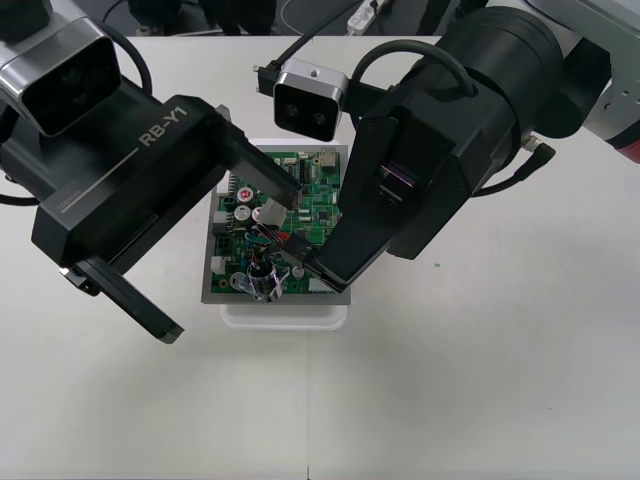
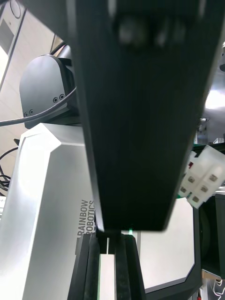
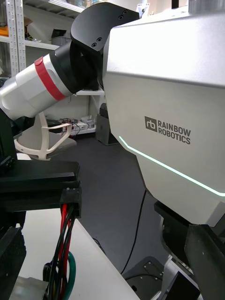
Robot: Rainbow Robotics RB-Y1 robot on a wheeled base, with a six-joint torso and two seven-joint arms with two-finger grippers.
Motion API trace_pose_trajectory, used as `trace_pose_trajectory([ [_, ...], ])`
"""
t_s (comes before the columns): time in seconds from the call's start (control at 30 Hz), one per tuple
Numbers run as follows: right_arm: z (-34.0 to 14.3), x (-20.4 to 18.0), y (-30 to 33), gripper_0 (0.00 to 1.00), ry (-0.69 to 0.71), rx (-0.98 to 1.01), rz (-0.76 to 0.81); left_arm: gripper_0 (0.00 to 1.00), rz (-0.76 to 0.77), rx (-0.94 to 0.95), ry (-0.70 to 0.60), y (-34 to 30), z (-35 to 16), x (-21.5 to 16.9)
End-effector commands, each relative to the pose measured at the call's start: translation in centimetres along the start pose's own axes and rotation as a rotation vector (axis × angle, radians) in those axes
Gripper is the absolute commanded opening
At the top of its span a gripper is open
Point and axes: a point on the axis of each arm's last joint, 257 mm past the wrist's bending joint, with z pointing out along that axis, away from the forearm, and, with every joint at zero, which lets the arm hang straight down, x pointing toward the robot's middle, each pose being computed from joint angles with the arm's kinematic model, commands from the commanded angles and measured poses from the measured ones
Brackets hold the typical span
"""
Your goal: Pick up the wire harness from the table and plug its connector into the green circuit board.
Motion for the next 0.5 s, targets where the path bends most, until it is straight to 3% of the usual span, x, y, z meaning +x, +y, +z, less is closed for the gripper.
trace_pose_trajectory([
  [0.03,1.3,0.1,1.2,0.0,0.057,0.023,-0.021,1.0,-0.024,0.041,0.011,0.3,1.1,-0.9],
  [0.5,1.3,0.1,1.2,0.0,0.056,0.022,-0.025,1.0,-0.026,0.027,0.019,1.8,1.3,-0.8],
])
